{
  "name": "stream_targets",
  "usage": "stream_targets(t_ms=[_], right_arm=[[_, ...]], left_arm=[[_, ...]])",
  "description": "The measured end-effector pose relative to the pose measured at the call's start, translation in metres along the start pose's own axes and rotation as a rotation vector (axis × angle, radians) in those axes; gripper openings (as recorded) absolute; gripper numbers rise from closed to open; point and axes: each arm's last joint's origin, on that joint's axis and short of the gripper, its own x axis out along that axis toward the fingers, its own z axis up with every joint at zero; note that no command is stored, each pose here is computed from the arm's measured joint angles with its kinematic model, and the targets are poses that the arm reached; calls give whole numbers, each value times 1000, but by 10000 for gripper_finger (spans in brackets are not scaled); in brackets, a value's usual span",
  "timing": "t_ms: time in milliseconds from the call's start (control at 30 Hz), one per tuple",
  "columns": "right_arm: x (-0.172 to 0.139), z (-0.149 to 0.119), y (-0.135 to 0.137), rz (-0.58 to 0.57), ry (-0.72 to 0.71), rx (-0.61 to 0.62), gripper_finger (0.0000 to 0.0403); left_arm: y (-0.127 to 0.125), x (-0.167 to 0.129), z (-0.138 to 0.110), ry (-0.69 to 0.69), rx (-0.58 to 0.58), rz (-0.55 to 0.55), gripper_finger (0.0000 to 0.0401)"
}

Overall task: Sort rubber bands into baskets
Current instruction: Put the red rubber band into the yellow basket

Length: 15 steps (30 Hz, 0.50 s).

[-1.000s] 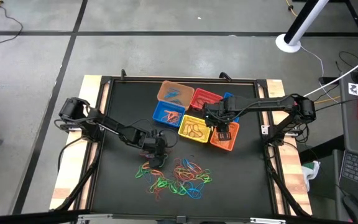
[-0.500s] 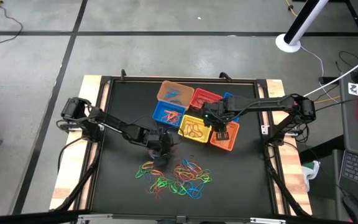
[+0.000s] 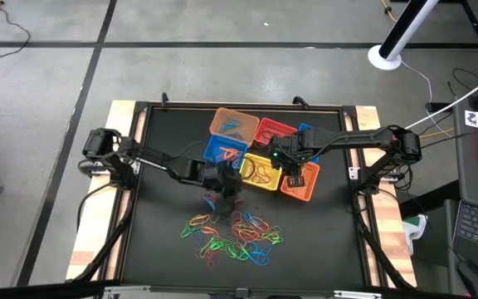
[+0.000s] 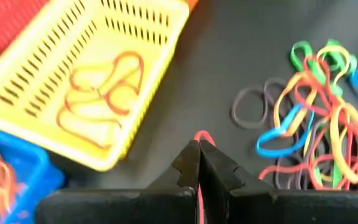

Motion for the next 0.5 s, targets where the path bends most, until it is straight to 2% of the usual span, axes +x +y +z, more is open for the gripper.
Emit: stream_targets(t_ms=[500], right_arm=[[0,4,-1,-9,-45,1,145]], left_arm=[[15,-17,58,-219,112,30,0]])
